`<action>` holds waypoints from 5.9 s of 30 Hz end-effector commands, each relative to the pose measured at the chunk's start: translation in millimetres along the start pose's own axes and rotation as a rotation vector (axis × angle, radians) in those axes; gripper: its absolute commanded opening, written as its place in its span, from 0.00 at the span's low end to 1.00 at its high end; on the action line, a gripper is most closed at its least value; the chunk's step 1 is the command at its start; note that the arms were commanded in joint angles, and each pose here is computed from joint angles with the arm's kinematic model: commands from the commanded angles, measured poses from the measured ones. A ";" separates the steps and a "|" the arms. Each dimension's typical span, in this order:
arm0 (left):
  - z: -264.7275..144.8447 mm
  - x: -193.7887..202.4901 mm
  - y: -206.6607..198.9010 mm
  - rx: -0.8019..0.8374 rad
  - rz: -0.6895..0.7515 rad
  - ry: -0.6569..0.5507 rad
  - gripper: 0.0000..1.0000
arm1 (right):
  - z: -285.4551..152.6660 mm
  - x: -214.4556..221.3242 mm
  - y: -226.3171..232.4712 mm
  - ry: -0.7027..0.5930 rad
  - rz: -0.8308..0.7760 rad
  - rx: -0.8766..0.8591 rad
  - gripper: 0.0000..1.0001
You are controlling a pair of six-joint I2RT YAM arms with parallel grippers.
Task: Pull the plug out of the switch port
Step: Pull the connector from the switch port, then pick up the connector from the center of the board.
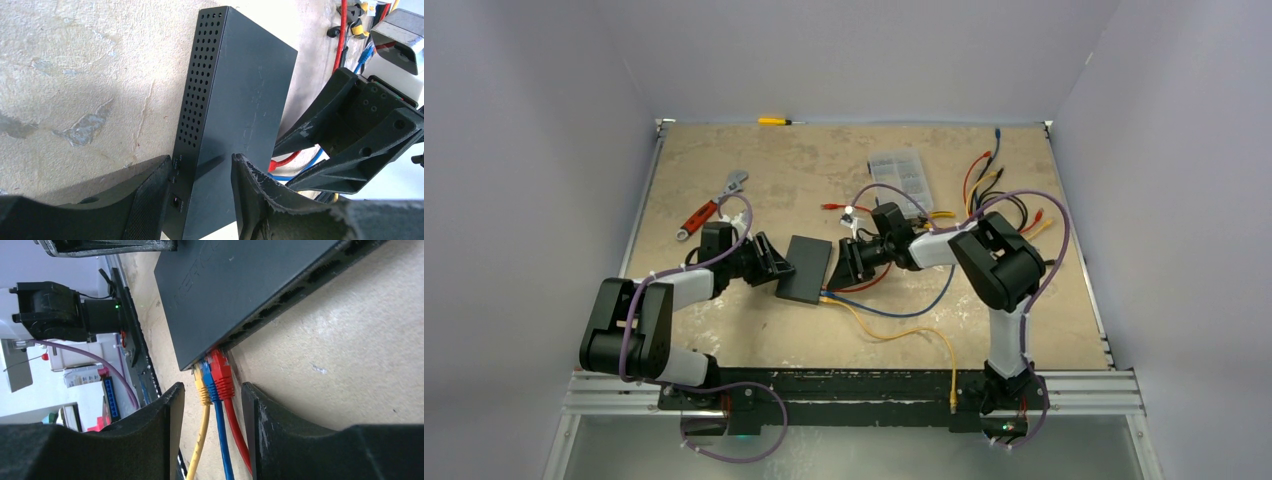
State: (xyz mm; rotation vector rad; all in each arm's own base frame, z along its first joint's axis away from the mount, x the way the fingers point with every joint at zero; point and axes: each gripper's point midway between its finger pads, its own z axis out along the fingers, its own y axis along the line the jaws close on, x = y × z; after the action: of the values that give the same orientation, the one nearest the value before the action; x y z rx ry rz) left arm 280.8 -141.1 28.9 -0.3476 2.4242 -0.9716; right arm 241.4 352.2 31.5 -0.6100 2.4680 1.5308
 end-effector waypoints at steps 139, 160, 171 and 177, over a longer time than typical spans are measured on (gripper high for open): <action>4.6 30.1 54.5 -0.223 -0.060 0.092 0.10 | -94.5 -51.2 -48.7 -0.170 -0.209 0.681 0.58; 6.9 36.8 56.8 -0.210 -0.073 0.103 0.10 | -135.1 -10.4 -51.8 -0.225 -0.083 0.949 0.65; 6.7 39.0 57.6 -0.209 -0.071 0.107 0.10 | -174.5 -24.2 -73.8 -0.362 0.038 0.959 0.58; 7.0 38.8 57.1 -0.206 -0.072 0.107 0.10 | -171.7 -17.0 -87.1 -0.338 0.076 0.912 0.51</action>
State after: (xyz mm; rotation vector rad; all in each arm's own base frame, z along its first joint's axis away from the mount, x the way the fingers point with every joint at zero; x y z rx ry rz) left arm 286.8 -143.8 24.5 -0.3615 2.4315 -1.0095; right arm 304.4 158.0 45.9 -0.0587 2.5550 0.2459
